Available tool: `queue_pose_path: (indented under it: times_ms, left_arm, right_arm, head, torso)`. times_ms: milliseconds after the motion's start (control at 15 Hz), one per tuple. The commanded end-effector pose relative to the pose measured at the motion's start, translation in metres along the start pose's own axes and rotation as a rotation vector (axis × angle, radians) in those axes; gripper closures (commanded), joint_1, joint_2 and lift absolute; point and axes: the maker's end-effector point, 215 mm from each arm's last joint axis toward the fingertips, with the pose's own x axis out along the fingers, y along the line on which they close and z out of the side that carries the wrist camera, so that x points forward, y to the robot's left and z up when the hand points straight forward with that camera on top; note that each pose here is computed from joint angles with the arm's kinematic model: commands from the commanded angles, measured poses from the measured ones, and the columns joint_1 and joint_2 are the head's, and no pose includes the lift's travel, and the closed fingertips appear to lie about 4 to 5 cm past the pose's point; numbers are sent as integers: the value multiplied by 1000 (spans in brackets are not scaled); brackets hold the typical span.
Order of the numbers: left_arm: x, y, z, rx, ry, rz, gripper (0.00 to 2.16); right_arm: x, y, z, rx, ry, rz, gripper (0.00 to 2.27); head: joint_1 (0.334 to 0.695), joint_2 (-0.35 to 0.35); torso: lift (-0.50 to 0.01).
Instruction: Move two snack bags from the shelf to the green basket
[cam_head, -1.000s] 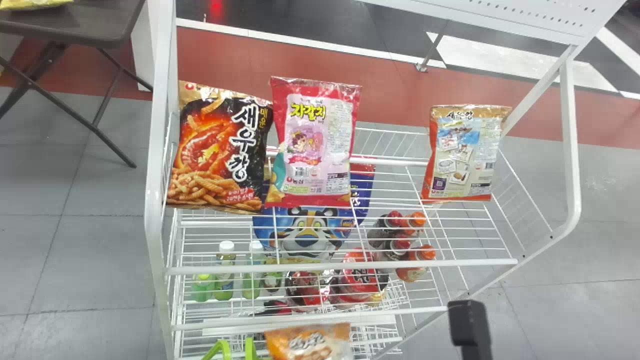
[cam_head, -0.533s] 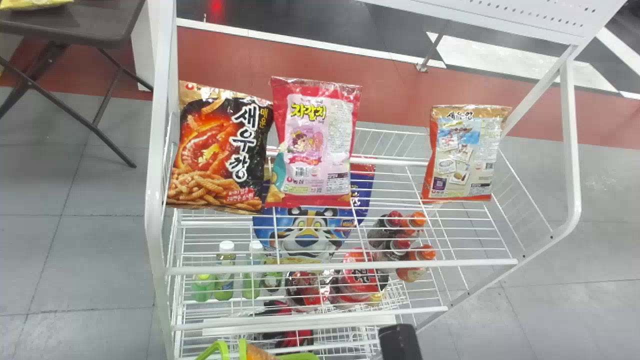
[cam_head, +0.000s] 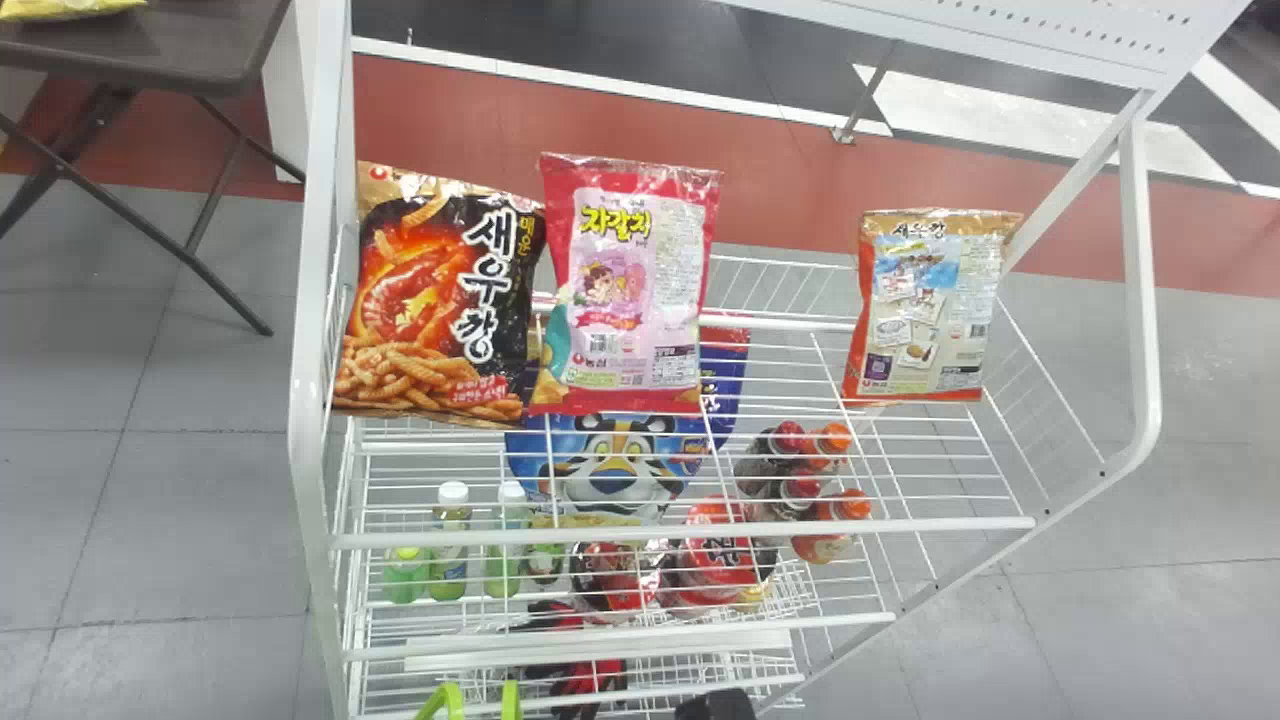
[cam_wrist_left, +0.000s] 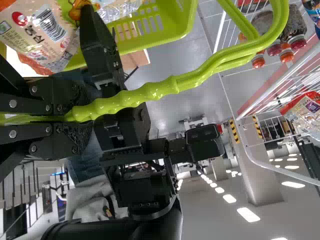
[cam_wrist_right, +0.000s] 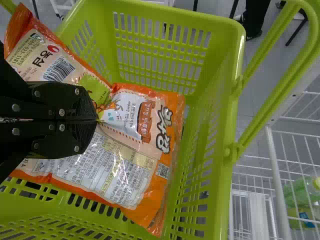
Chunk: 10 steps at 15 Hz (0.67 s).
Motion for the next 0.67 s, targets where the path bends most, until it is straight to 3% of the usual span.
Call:
queue_pose_path:
  times_ms: [0, 400, 600]
  left_arm:
    - [0, 0, 0, 1, 1, -1, 2145]
    - [0, -1, 0, 2, 3, -1, 2145]
    - [0, -3, 0, 7, 4, -2, 2145]
  right_arm:
    - [-10, -14, 23, -14, -64, -37, -2]
    - [-52, -30, 53, 7, -175, -32, 63]
    - [-99, -41, 133, -88, -455, -61, 73]
  head:
    - [695, -350]
    - [695, -350]
    - [695, -350]
  torso:
    - [-16]
    - [-16]
    - [-16]
